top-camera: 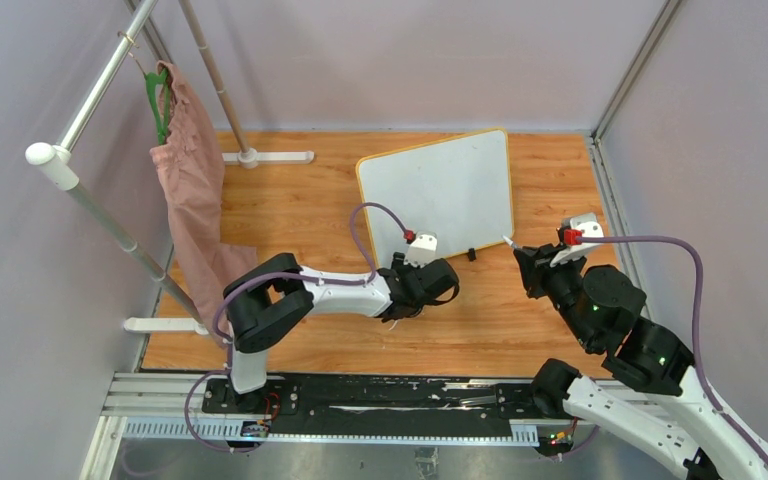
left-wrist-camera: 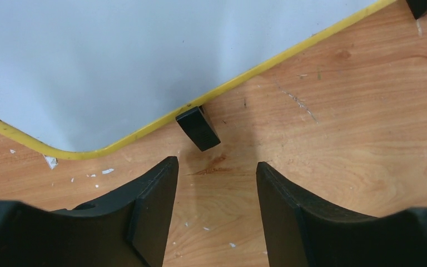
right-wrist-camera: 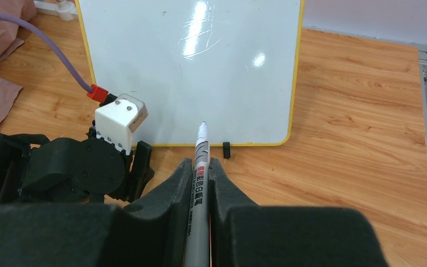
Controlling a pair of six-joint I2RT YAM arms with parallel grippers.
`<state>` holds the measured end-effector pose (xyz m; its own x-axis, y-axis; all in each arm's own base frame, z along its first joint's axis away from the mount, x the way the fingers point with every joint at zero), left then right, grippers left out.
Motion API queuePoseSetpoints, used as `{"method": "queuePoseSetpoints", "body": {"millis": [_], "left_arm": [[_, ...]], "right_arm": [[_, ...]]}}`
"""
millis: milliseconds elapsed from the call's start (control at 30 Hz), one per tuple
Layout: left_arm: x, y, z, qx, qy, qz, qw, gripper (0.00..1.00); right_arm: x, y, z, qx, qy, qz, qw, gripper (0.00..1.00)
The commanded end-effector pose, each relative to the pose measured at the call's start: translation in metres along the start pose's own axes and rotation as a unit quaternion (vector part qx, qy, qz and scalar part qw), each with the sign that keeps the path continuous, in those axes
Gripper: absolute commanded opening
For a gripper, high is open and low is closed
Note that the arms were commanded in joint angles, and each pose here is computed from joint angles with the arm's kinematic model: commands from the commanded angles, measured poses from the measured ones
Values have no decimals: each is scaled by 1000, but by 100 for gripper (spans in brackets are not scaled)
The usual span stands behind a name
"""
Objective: Write a sentence on the whiteboard
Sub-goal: Adjust the whiteboard stand at the center of the board.
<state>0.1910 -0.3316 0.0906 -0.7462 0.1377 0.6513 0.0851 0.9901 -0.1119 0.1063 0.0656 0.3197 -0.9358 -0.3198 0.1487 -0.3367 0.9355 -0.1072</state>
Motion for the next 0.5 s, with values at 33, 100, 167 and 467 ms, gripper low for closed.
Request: {"method": "queuePoseSetpoints", "body": {"millis": [33, 100, 167, 467], "left_arm": [[-8, 0, -11, 27, -30, -30, 999, 56], [-11, 4, -11, 35, -30, -34, 998, 53], [-14, 8, -12, 43, -28, -35, 998, 50], [-18, 18, -11, 49, -23, -37, 998, 45]], "right_arm": [[6, -5, -8, -8, -15, 4, 1000, 0], [7, -5, -8, -9, -16, 4, 1000, 0], [7, -5, -8, -10, -16, 3, 1000, 0], [2, 1, -1, -17, -7, -5, 1000, 0]]}}
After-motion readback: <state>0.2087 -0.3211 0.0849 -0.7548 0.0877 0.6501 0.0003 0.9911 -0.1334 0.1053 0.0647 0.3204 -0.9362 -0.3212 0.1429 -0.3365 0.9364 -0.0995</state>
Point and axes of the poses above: each gripper's point midway between its finger pads, its own x axis back along the fingers, its own y axis along the line the jaws close on, z = x × y, the point moved 9 cm from there along x, back along the fingers, and after that the axes turned 9 degrees about x, right-handed, at the moved point
